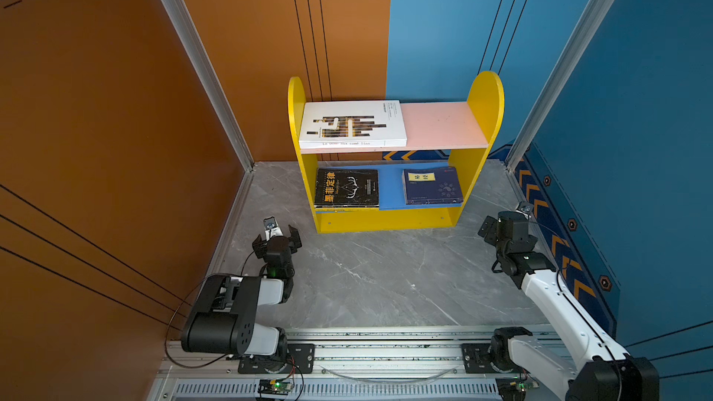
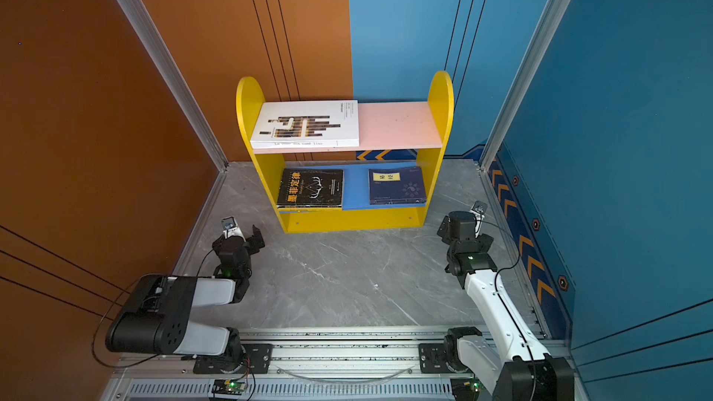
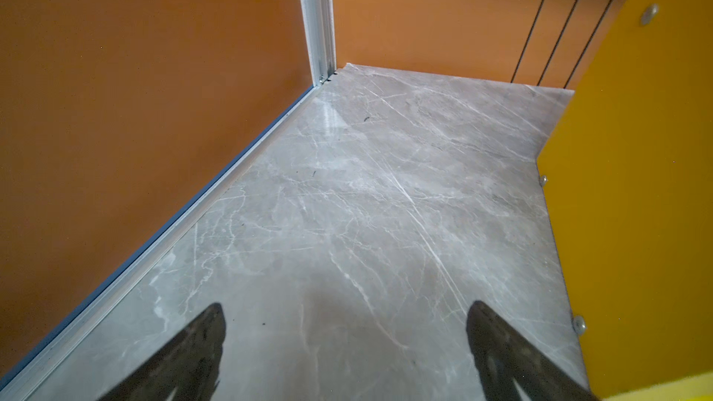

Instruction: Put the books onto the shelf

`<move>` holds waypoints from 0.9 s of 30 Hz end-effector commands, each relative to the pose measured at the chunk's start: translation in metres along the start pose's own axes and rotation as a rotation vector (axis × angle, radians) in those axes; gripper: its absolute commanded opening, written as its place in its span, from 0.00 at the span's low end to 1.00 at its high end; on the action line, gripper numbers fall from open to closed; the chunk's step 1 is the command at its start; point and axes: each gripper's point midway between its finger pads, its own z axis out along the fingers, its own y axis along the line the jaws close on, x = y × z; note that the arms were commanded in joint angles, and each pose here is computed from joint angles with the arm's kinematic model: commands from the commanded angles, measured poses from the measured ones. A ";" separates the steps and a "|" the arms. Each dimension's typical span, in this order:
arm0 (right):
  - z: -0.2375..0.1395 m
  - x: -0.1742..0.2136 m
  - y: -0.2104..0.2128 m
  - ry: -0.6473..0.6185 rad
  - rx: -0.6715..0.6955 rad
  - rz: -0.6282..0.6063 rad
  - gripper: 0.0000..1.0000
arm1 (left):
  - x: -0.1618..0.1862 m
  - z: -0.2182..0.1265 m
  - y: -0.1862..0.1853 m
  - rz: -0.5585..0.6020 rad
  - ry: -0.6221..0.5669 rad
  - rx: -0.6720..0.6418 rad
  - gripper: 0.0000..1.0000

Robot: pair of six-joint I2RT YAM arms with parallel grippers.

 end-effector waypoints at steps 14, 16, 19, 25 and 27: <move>0.043 0.004 0.026 -0.181 -0.088 -0.116 1.00 | -0.006 0.023 -0.041 0.106 0.023 0.136 0.98; 0.048 0.009 0.033 -0.188 -0.116 -0.138 1.00 | -0.005 0.024 -0.040 0.098 0.028 0.140 0.98; 0.056 0.015 0.042 -0.200 -0.154 -0.158 1.00 | -0.005 0.024 -0.040 0.097 0.028 0.141 0.98; 0.062 0.024 0.057 -0.226 -0.185 -0.232 1.00 | -0.005 0.024 -0.040 0.099 0.030 0.139 0.98; 0.064 0.024 0.056 -0.245 -0.185 -0.226 1.00 | -0.005 0.024 -0.040 0.098 0.030 0.139 0.98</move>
